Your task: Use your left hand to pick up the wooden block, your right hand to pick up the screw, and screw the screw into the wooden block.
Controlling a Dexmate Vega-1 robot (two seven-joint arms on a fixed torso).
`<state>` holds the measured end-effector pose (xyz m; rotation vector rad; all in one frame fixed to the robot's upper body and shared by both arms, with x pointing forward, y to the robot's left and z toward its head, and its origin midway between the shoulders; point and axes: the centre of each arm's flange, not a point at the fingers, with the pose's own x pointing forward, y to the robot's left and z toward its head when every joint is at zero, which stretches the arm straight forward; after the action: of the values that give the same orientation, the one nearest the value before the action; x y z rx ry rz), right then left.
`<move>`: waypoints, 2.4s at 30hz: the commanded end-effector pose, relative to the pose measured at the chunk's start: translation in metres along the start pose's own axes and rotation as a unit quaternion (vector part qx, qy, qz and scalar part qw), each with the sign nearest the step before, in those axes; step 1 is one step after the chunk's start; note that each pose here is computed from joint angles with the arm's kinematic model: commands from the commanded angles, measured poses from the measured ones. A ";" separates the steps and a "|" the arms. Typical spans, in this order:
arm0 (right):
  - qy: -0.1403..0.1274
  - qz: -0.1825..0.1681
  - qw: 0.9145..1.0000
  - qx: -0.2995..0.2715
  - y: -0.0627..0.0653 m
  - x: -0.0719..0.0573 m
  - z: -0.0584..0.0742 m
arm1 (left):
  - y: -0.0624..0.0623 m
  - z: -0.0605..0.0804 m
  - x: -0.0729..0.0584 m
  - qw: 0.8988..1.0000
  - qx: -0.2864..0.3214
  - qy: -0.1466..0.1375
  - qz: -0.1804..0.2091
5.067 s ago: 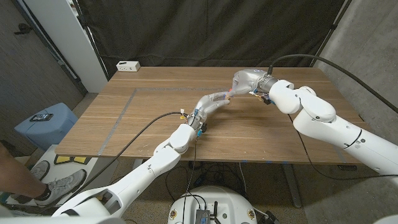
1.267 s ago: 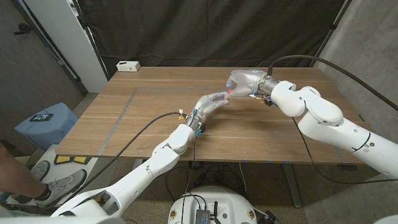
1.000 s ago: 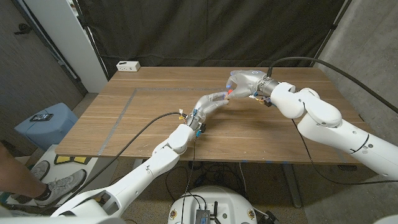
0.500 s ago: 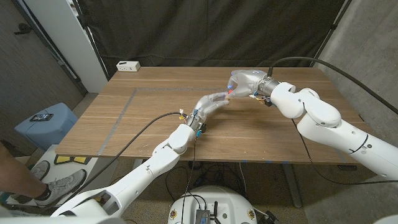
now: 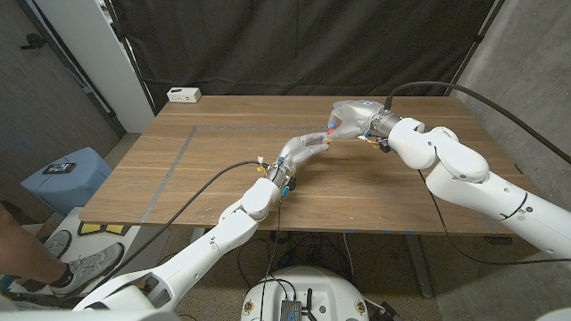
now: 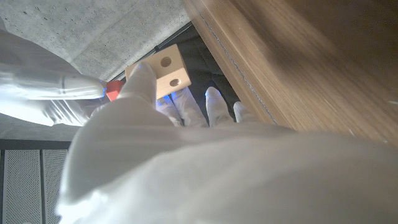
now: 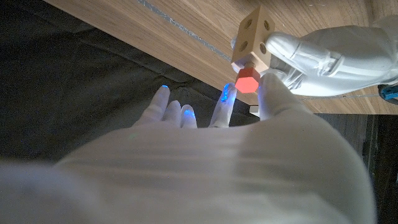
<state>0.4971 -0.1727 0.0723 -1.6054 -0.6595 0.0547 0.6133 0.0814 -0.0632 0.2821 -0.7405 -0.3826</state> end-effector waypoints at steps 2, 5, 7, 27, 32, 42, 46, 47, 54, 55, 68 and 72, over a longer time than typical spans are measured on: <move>0.006 0.001 1.000 0.005 0.002 0.001 -0.001 | 0.000 0.000 -0.001 1.000 -0.001 0.000 0.001; 0.007 0.003 1.000 0.006 0.002 0.002 -0.001 | 0.000 -0.001 -0.002 1.000 0.000 0.000 0.002; 0.006 0.004 1.000 0.007 0.002 0.002 -0.001 | 0.000 0.000 -0.002 1.000 0.000 0.000 0.002; 0.006 0.000 1.000 0.010 0.002 0.002 0.001 | -0.001 0.001 -0.001 1.000 0.000 -0.001 -0.002; 0.007 -0.001 1.000 0.010 0.002 0.002 0.001 | -0.001 0.001 -0.002 1.000 0.000 0.000 -0.001; 0.011 -0.003 1.000 0.013 0.002 0.002 0.000 | -0.002 0.000 -0.002 1.000 -0.001 0.001 -0.003; 0.013 -0.002 1.000 0.014 0.003 0.002 0.000 | -0.002 -0.001 -0.002 1.000 -0.002 0.001 -0.002; 0.015 -0.002 1.000 0.014 0.004 0.002 0.000 | -0.002 -0.001 -0.002 1.000 -0.001 0.001 -0.002; 0.017 -0.003 1.000 0.016 0.005 0.004 0.000 | -0.001 -0.001 -0.002 1.000 -0.002 0.002 -0.001; 0.017 -0.003 1.000 0.015 0.005 0.004 0.000 | -0.001 -0.001 -0.002 1.000 -0.001 0.002 -0.001; 0.024 -0.007 1.000 0.009 0.007 0.007 0.000 | -0.001 -0.001 -0.002 1.000 -0.002 0.002 -0.001; 0.027 -0.010 1.000 0.007 0.007 0.008 0.000 | -0.001 -0.001 -0.002 1.000 -0.003 0.002 -0.001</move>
<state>0.5041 -0.1702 0.0683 -1.5767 -0.6328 0.0236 0.6122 0.0813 -0.0658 0.2798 -0.7354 -0.3855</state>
